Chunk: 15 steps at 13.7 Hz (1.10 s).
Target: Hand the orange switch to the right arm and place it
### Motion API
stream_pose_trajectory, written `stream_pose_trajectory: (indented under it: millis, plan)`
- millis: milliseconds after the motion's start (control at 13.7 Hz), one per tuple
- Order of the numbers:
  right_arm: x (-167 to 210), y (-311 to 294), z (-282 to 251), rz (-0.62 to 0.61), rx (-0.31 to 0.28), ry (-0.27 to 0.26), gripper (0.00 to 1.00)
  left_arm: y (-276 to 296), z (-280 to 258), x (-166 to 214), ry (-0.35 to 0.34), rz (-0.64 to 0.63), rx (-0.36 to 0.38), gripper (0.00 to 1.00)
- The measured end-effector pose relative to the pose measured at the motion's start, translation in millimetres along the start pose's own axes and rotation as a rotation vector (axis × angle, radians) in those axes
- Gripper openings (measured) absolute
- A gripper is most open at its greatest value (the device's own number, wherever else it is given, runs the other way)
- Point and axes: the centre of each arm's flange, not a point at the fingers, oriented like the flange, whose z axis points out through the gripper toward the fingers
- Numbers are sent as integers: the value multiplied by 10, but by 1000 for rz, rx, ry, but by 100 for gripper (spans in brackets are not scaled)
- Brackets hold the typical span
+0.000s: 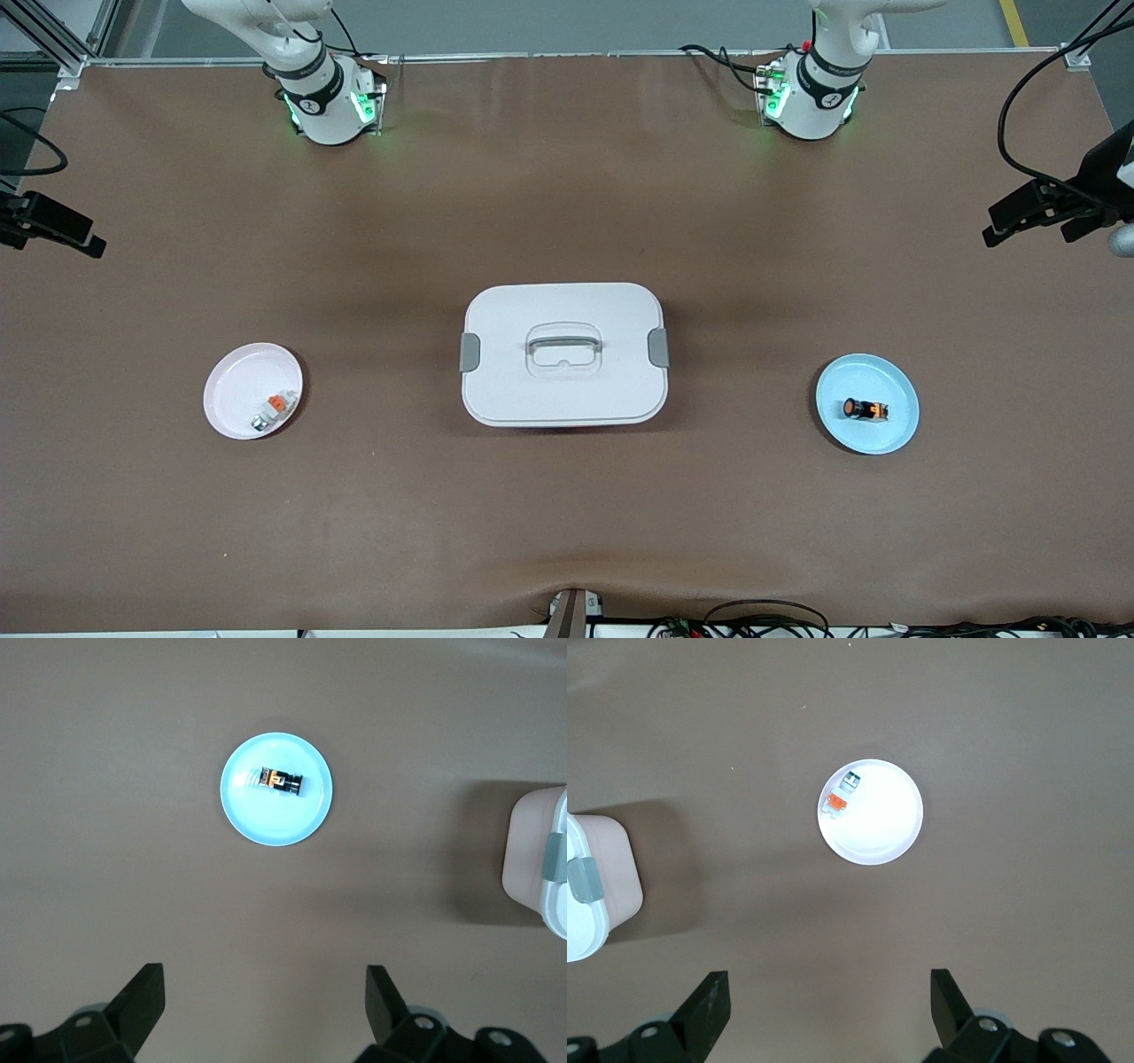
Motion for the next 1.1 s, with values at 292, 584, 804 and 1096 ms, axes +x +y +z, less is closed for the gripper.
stream_pose_trajectory:
  millis: [292,584,804,1096]
  plan:
    - [-1,2,1,0,0,-1,100,5,2,0,-1,0,-5,100]
    - [-2,3,2,1,0,-2,100,12,26,7,-8,0,-8,100]
    - [-1,15,1,3,0,-2,100,34,160,65,-33,5,-6,100]
    - [2,63,0,11,0,-2,100,50,571,269,-84,38,-5,100]
